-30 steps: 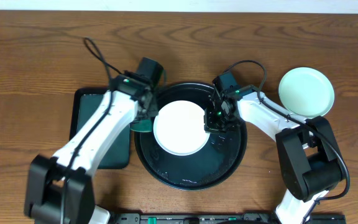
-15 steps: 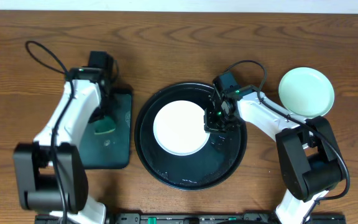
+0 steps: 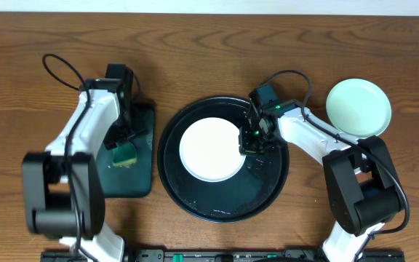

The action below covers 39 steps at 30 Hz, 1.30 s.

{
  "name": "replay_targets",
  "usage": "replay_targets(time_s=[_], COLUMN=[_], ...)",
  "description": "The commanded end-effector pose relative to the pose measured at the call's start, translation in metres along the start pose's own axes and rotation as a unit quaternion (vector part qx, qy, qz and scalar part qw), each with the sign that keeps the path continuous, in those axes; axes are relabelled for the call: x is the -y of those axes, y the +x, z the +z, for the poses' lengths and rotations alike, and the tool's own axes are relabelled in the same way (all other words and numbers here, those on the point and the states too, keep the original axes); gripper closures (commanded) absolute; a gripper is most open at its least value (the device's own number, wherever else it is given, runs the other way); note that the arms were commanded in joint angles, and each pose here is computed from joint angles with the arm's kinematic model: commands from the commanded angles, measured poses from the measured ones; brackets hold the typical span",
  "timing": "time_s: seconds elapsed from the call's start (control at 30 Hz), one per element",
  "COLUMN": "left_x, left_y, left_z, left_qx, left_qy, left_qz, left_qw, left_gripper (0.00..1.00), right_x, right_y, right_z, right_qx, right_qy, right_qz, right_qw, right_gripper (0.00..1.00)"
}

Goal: Clean dirty plates on tray and stack at the side
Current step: 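Return the sponge to the water tray with the left gripper, then lift the white plate off the round tray with the right gripper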

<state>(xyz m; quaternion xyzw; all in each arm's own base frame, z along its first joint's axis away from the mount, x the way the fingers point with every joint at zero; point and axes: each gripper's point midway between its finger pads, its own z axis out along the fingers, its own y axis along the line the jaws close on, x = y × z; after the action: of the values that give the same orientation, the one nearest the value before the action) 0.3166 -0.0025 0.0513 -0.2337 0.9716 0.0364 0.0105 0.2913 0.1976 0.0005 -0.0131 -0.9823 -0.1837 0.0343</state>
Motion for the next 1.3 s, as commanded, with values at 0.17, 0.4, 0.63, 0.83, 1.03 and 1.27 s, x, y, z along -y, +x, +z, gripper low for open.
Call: replay_targets(time_s=[0.17,0.4,0.63,0.83,1.03,1.27], left_x=[0.031,0.039,0.039,0.039,0.039,0.038], left_y=[0.022,0.041,0.043,0.044,0.044,0.043], left_z=[-0.102,-0.122,-0.121,-0.121,-0.121,-0.121], left_qx=[0.12,0.138,0.133,0.132,0.132,0.133], left_qy=[0.101,0.118,0.116,0.115,0.115,0.114], left_qz=[0.061,0.09,0.092,0.092,0.092,0.092], left_qw=[0.986,0.979,0.98,0.98,0.98,0.98], left_gripper=[0.21,0.21,0.21,0.21,0.21,0.2], right_x=[-0.004,-0.03,-0.025,-0.045,-0.031,-0.011], right_y=[-0.005,-0.011,0.002,0.026,0.012,-0.018], right_z=[-0.006,-0.059,-0.108,-0.137,-0.13,-0.117], right_qx=[0.014,0.046,0.04,-0.014,0.043,0.115], right_qy=[-0.001,-0.076,-0.141,-0.271,-0.223,-0.09], right_qz=[-0.015,-0.005,0.035,0.006,-0.106,-0.16], right_qw=[1.0,0.996,0.989,0.962,0.968,0.976], right_gripper=[0.99,0.99,0.99,0.99,0.99,0.99])
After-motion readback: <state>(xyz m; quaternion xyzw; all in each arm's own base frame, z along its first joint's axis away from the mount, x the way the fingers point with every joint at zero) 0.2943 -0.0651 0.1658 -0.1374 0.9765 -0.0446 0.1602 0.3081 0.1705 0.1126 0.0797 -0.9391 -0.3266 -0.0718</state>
